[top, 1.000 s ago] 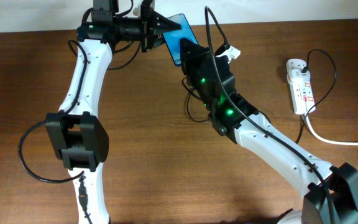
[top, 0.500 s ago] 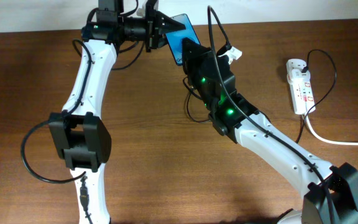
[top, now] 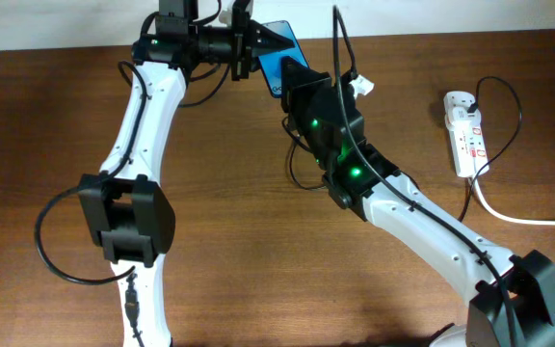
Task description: Plug charger to phone and switch on socket
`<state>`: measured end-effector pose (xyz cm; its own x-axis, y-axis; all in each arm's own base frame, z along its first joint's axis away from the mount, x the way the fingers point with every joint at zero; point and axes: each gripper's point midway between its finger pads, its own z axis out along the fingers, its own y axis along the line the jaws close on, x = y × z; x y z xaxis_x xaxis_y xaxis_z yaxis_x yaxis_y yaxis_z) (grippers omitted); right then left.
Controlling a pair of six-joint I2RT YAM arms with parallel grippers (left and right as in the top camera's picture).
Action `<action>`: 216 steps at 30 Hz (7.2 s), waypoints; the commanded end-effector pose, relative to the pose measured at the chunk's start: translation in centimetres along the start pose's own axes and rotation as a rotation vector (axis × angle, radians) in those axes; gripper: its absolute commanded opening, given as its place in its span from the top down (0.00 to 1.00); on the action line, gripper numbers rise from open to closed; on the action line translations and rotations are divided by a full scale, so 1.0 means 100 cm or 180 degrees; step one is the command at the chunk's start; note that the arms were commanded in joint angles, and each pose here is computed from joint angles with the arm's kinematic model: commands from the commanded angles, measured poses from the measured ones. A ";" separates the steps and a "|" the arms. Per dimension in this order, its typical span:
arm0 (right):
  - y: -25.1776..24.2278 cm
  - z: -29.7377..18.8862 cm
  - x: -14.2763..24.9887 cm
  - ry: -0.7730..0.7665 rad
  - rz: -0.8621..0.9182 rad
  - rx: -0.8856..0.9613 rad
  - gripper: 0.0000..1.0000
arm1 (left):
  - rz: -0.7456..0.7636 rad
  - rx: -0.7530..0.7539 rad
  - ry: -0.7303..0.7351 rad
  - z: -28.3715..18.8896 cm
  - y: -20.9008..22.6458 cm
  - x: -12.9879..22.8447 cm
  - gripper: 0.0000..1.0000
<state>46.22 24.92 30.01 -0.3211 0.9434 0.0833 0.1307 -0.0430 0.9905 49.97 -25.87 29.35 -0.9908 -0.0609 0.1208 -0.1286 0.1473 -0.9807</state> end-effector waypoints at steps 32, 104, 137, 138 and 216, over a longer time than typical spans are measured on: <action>-0.134 -0.059 -0.036 0.1416 -0.3199 0.1874 0.20 | 0.0442 -0.0574 -0.0844 -0.136 0.062 -0.040 1.00; -0.069 -0.099 0.085 0.2775 -0.2609 -0.0019 0.96 | 0.1108 0.0377 0.0287 -0.052 0.007 0.032 1.00; -0.060 -0.095 0.083 0.2678 -0.2662 -0.0148 0.96 | 0.1097 0.0518 0.0318 -0.060 0.002 0.035 1.00; -0.059 -0.094 0.083 0.2674 -0.2663 -0.0152 0.96 | 0.1098 0.0518 0.0318 -0.060 0.002 0.035 1.00; -0.144 -0.110 0.006 0.2436 -0.2690 0.1367 0.36 | 0.0164 -0.2085 0.0448 -0.019 0.279 0.022 0.98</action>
<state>33.60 22.59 16.79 -0.9130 0.1846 -0.3638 -0.1204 0.7301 0.6726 44.35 -19.77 3.16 -0.9885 0.0868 0.1237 -0.0291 0.6938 -0.7195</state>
